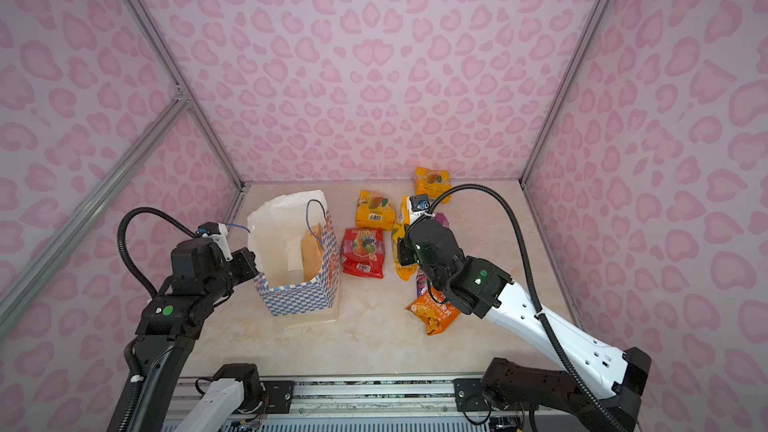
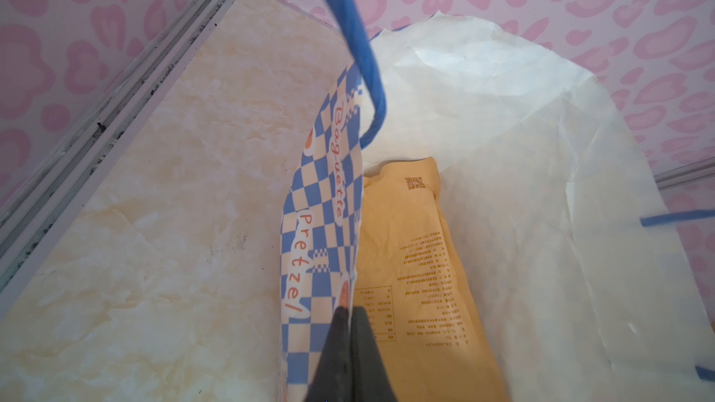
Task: Place the snacks into the paper bag
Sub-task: 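Lift the yellow mango pack with the right gripper toward the bag, then lower the yellow mango pack into the bag and open the right gripper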
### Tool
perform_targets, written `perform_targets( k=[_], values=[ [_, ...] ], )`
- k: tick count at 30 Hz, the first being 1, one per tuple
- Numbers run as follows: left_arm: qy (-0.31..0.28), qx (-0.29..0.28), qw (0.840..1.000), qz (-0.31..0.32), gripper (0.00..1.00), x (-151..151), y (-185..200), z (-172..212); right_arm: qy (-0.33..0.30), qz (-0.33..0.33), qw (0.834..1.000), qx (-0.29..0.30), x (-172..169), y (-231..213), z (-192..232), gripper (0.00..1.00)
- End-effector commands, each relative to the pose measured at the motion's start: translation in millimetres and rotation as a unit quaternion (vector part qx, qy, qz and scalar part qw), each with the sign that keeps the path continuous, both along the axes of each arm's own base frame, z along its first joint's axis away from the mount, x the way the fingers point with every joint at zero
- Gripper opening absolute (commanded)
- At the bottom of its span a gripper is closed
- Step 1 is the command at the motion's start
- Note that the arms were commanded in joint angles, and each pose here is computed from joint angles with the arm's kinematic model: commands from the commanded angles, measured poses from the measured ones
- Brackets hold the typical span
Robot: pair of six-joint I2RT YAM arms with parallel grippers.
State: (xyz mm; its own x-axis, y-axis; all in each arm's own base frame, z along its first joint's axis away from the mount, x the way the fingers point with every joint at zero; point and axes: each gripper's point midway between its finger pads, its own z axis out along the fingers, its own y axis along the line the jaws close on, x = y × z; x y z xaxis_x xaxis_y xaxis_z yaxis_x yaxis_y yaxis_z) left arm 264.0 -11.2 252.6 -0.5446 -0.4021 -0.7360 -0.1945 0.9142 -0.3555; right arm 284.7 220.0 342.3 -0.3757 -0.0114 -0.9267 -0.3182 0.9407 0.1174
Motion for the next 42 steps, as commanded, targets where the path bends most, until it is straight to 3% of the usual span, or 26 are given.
perform_targets(
  k=[1, 10, 21, 26, 34, 38, 42],
  values=[
    [-0.007, -0.002, 1.000, -0.006, 0.03, 2.0, -2.0, 2.0, -0.035, 0.018, 0.999, 0.029, -0.5, 7.0, 37.2, 0.00],
    [-0.007, -0.004, 1.000, -0.011, 0.03, 2.2, -4.0, 2.1, -0.089, 0.098, 0.986, 0.102, -7.6, 38.6, 135.5, 0.00],
    [-0.007, -0.007, 1.000, -0.016, 0.03, 2.6, -5.8, 1.7, -0.120, 0.213, 0.959, 0.141, -25.3, 119.8, 197.1, 0.00],
    [-0.007, -0.008, 1.000, -0.018, 0.03, 2.5, -6.6, 1.7, -0.118, 0.270, 0.943, 0.154, -39.5, 166.4, 206.9, 0.00],
    [-0.012, -0.011, 1.000, -0.021, 0.03, 1.2, -8.0, 3.8, -0.087, 0.319, 0.929, 0.168, -41.6, 227.5, 189.2, 0.00],
    [-0.015, -0.011, 1.000, -0.022, 0.03, 0.6, -8.2, 4.9, -0.068, 0.323, 0.929, 0.167, -34.7, 245.4, 175.2, 0.00],
    [-0.014, -0.012, 1.000, -0.024, 0.03, 0.9, -8.9, 4.4, -0.094, 0.330, 0.923, 0.177, -42.9, 247.8, 199.6, 0.00]
  ],
)
